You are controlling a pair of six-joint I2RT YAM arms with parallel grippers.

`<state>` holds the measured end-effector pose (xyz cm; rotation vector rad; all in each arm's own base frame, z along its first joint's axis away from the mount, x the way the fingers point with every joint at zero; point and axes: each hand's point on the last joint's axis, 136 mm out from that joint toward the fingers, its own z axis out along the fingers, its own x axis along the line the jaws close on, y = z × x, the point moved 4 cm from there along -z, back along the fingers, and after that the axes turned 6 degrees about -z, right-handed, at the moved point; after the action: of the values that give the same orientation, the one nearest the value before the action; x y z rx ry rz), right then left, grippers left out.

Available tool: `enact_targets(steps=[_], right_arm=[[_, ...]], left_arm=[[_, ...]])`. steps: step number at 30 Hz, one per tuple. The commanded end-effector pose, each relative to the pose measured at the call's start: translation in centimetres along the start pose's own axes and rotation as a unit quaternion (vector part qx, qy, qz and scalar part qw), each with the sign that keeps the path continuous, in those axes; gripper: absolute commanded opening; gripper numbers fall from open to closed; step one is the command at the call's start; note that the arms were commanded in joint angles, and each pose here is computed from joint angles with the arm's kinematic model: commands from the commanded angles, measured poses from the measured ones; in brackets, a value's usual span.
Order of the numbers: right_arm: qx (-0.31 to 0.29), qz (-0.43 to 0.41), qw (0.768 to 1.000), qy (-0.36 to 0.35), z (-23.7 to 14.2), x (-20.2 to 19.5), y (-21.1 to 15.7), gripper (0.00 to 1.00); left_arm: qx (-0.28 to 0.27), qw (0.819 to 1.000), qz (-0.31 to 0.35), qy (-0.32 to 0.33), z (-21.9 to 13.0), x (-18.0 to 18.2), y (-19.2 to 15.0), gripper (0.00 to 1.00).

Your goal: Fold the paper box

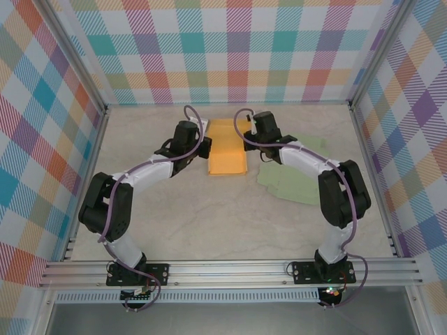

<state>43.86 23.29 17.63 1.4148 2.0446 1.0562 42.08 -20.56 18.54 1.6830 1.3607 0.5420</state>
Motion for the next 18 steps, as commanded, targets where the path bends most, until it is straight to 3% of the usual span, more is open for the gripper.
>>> enact_targets(steps=[1,6,18], right_arm=[[-0.050,0.004,0.999,0.008,0.8,1.5,3.2,0.08],[-0.057,-0.002,0.998,0.005,1.6,2.6,2.7,0.08],[-0.053,-0.001,0.999,0.012,1.5,4.7,-0.1,0.07]], left_arm=[[-0.050,0.998,-0.045,0.016,0.8,-0.1,2.0,0.00],[-0.056,0.994,-0.089,0.014,1.7,-0.1,0.4,0.00],[-0.049,0.991,-0.121,0.034,2.0,-1.1,-3.5,0.00]])
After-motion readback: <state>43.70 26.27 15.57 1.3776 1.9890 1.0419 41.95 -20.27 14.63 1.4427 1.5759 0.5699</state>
